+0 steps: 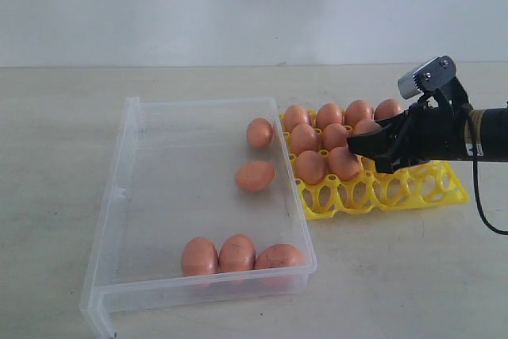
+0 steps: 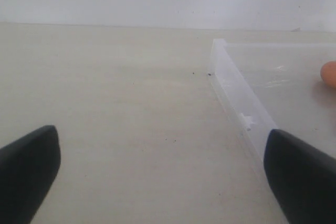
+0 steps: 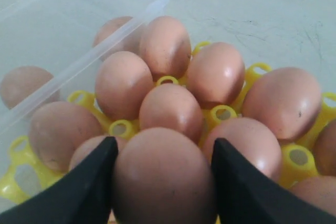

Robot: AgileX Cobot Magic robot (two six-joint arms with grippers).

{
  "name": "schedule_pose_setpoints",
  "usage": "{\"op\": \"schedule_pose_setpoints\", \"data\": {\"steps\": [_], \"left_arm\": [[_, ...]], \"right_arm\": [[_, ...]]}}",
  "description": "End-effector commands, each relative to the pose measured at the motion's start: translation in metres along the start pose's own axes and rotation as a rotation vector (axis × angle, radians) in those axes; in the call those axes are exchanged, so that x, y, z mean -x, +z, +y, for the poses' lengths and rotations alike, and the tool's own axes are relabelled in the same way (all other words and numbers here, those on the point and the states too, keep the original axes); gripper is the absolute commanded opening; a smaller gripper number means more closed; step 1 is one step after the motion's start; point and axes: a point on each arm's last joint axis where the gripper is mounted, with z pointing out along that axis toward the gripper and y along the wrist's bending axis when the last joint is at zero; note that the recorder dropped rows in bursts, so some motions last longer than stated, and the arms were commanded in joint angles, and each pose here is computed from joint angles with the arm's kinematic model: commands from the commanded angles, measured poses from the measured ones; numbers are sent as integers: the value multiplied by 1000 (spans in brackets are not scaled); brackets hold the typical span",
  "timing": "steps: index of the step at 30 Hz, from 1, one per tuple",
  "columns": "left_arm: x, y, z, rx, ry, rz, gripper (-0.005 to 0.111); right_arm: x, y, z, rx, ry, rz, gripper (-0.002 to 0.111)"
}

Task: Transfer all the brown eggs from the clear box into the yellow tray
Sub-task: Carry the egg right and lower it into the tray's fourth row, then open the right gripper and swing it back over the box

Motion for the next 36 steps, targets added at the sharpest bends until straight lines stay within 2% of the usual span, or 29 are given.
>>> {"op": "schedule_pose_setpoints", "data": {"steps": [1, 8, 11, 13, 18, 20, 22, 29, 36], "left_arm": [[-1, 0, 0, -3, -3, 1, 101], [-1, 0, 0, -3, -3, 1, 101], [-1, 0, 0, -3, -3, 1, 101], [-1, 0, 0, -3, -3, 1, 101], [-1, 0, 0, -3, 1, 1, 101], [-1, 0, 0, -3, 1, 1, 99], [-1, 0, 0, -3, 1, 1, 93], [-1, 0, 0, -3, 1, 1, 55], [-1, 0, 0, -3, 1, 1, 26]], "right_arm": [[1, -5, -4, -72, -2, 69, 0], [1, -6, -5, -83, 38, 83, 0], [1, -6, -5, -81, 48, 81, 4], [1, -6, -4, -78, 48, 77, 12], [3, -6, -4, -77, 65, 56, 46], [4, -6, -3, -66, 65, 45, 56], [5, -6, -3, -59, 65, 39, 61], [5, -6, -3, -59, 104, 37, 61], [25, -14, 7, 16, 285, -66, 60]]}}
